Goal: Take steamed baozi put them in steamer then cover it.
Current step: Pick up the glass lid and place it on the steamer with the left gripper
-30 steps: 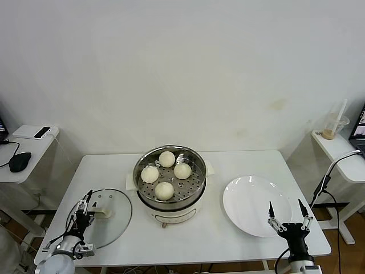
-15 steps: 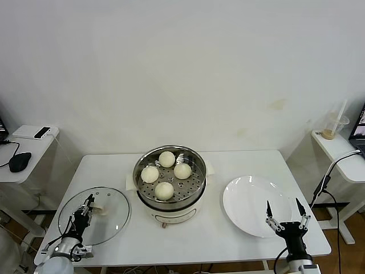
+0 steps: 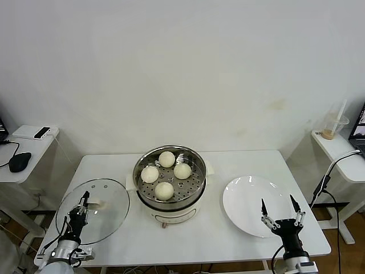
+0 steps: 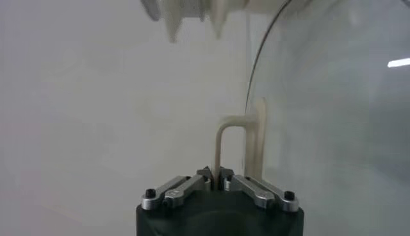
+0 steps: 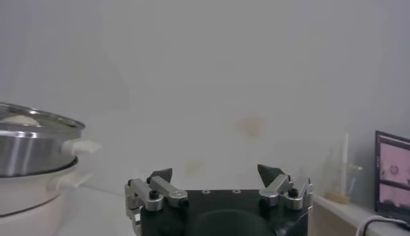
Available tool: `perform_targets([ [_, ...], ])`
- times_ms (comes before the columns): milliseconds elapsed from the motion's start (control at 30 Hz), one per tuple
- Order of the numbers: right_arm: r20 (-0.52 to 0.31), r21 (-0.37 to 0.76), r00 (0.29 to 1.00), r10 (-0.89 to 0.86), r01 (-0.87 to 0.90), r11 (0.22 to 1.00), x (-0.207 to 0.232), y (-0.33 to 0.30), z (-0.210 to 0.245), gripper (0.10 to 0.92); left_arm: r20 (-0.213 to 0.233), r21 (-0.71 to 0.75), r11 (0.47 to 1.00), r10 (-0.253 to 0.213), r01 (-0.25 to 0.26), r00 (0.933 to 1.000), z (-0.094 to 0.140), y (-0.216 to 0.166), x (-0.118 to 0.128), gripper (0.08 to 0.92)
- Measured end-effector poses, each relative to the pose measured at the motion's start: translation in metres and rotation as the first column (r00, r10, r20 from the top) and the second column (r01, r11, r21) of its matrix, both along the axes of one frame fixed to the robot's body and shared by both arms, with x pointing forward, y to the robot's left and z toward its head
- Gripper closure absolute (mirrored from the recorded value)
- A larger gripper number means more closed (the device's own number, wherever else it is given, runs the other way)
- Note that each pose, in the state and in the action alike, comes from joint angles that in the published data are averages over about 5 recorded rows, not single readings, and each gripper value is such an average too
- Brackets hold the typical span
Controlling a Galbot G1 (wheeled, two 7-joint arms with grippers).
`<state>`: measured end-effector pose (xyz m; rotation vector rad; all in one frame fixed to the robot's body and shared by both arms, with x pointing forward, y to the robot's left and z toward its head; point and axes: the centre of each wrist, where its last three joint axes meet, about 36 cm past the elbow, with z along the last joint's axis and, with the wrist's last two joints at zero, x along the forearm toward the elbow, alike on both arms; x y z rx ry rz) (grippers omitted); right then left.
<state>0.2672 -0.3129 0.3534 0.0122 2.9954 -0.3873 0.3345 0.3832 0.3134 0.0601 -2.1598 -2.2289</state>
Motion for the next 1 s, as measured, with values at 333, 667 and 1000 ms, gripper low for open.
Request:
perform_targets([
  [333, -0.005, -0.009, 0.999, 0.039, -0.039, 0.999, 0.006, 0.004, 0.001, 0.200, 0.048, 0.042, 0.993, 0.109, -0.111, 0.9928, 0.057, -0.013, -0.004, 0.859],
  [667, -0.014, -0.008, 0.998, 0.062, -0.062, 0.998, 0.010, 0.015, -0.002, 0.200, 0.059, 0.030, 0.985, 0.169, -0.171, 0.9839, 0.106, -0.025, 0.004, 0.859],
  [1000, -0.032, -0.010, 0.998, 0.058, -0.059, 0.998, 0.013, 0.021, -0.010, 0.200, 0.040, -0.048, 0.992, 0.121, -0.119, 0.9919, 0.130, -0.068, 0.024, 0.859],
])
